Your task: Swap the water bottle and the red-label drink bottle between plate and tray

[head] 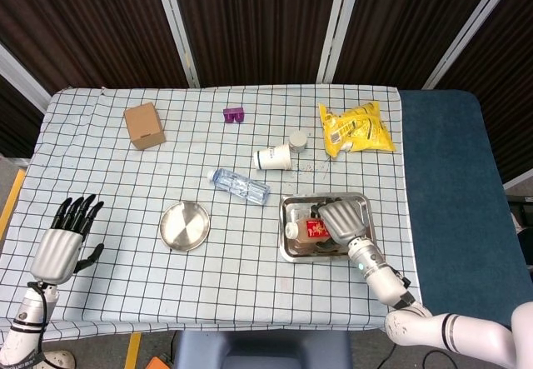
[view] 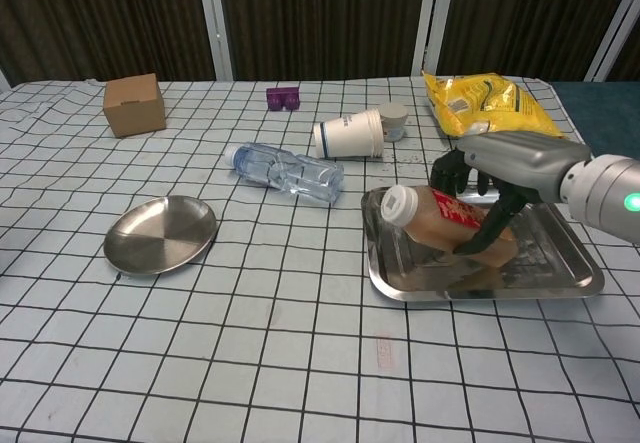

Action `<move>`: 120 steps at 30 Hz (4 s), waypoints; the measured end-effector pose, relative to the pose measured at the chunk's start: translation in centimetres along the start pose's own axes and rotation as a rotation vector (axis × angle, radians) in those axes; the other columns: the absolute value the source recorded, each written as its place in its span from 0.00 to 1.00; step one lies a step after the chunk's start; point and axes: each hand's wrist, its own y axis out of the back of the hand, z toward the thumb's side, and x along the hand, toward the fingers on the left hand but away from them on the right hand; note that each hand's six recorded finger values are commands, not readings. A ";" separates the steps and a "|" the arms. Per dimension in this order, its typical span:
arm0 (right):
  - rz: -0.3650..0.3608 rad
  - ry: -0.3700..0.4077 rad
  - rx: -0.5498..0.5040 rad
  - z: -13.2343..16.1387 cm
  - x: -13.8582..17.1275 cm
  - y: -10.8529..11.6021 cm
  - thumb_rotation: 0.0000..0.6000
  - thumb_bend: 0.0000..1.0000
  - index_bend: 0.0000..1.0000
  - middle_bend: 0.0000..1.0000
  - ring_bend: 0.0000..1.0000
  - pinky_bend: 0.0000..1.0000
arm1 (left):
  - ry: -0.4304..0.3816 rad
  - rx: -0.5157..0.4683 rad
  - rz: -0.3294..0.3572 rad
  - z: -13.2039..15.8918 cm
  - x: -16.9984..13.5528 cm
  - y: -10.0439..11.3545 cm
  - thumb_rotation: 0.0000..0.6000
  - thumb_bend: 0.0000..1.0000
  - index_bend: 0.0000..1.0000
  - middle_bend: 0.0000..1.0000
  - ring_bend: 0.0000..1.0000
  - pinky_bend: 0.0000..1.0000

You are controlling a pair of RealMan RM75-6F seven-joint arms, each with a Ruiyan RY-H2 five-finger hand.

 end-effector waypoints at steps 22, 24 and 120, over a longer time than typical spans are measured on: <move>0.000 0.298 0.095 18.0 -0.6 2.5 1.00 0.35 0.63 0.52 0.40 0.41 | 0.011 -0.020 0.029 -0.7 -0.2 1.4 1.00 0.34 0.00 0.00 0.00 0.00; 0.026 0.280 0.128 18.8 -1.1 1.6 1.00 0.34 0.33 0.37 0.27 0.32 | 0.008 -0.021 0.030 -0.7 -0.2 1.4 1.00 0.34 0.00 0.00 0.00 0.00; -0.281 -0.005 0.013 13.2 -12.3 9.4 1.00 0.26 0.94 0.75 0.76 0.83 | 0.026 0.027 -0.007 -1.2 -0.2 0.9 1.00 0.35 0.00 0.00 0.00 0.00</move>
